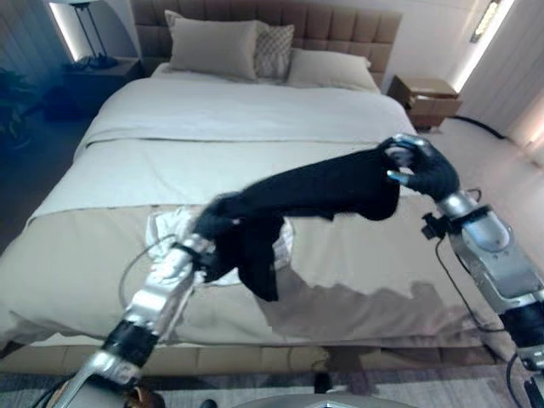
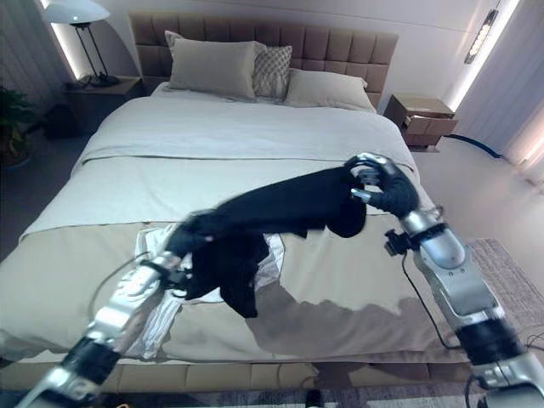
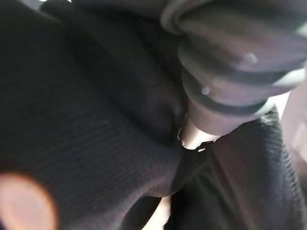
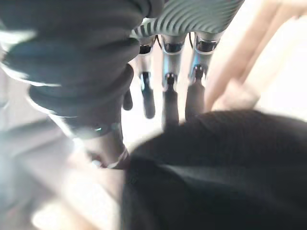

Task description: Pick up clothes into the bucket

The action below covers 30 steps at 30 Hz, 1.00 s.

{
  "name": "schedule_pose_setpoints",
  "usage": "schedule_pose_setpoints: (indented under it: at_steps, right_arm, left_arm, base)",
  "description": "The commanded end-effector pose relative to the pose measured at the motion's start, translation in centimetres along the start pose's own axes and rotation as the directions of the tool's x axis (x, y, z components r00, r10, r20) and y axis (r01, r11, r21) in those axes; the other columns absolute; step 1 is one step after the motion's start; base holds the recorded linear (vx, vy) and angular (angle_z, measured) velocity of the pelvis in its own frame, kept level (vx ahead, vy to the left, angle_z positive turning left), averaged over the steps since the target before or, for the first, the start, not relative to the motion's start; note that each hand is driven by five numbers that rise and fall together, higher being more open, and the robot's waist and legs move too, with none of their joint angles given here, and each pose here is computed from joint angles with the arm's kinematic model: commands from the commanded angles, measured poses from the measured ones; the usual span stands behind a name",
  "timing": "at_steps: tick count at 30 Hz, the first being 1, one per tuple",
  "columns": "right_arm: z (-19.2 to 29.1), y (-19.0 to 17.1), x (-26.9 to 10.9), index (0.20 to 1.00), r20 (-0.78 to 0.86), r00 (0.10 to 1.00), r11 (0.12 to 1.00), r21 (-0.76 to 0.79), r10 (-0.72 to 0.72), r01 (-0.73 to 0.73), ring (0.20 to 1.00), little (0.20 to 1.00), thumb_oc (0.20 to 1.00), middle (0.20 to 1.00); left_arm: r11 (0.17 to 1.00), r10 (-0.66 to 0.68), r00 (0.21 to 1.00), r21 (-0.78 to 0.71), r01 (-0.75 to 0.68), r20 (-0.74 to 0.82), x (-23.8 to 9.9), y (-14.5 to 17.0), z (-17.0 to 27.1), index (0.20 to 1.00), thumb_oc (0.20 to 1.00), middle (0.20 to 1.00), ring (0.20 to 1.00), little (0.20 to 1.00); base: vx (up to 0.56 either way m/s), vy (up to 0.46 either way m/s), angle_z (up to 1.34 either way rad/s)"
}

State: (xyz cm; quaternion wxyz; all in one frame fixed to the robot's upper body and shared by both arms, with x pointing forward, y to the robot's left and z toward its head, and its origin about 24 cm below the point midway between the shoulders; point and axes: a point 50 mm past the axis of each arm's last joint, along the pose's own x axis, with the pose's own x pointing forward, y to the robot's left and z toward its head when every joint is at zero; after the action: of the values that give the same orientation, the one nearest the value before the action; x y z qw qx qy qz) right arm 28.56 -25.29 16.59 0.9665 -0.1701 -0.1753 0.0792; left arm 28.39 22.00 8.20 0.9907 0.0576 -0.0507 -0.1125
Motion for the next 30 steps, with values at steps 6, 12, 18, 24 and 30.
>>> schedule_pose_setpoints:
  at_steps: [6, 12, 18, 24, 30]
  right_arm:
    - [-2.2, -0.1, -0.4, 1.0, -0.056, 0.997, 0.999, -0.01, -0.051, 0.051, 1.0, 1.0, 1.0, 1.0]
    - [-6.5, 2.3, -2.4, 1.0, -0.225, 0.974, 1.0, 0.011, 0.001, 0.002, 1.0, 1.0, 1.0, 1.0]
    - [-9.3, 3.5, -4.7, 1.0, -0.344, 0.938, 0.999, 0.026, -0.032, 0.044, 1.0, 1.0, 1.0, 1.0]
    - [-10.4, 4.1, -5.9, 1.0, -0.398, 0.916, 0.997, -0.079, -0.048, 0.018, 1.0, 1.0, 1.0, 1.0]
    - [-10.1, 4.4, -5.9, 1.0, -0.375, 0.924, 0.997, -0.051, -0.073, 0.058, 1.0, 1.0, 1.0, 1.0]
  left_arm:
    - [0.987, 0.067, 0.946, 0.119, -0.109, 0.316, -1.7, 3.7, 7.0, 0.2, 0.2, 0.2, 0.2, 0.2]
    - [0.981, 0.172, 0.921, 0.019, -0.191, 0.351, -5.0, 4.5, 6.5, 0.2, 0.2, 0.2, 0.2, 0.2]
    - [0.946, 0.309, 0.908, 0.003, -0.323, 0.282, -8.1, 5.5, 4.4, 0.2, 0.2, 0.2, 0.2, 0.2]
    - [0.909, 0.409, 0.889, -0.001, -0.418, 0.209, -9.6, 5.7, 2.4, 0.2, 0.2, 0.2, 0.2, 0.2]
    - [0.911, 0.404, 0.888, -0.008, -0.413, 0.22, -8.4, 5.1, 2.4, 0.2, 0.2, 0.2, 0.2, 0.2]
  base:
    - [-0.01, 0.0, 0.07]
    - [-0.01, 0.0, 0.04]
    - [-0.01, -0.006, 0.18]
    - [-0.01, -0.017, 0.3]
    - [-0.16, -0.093, 0.76]
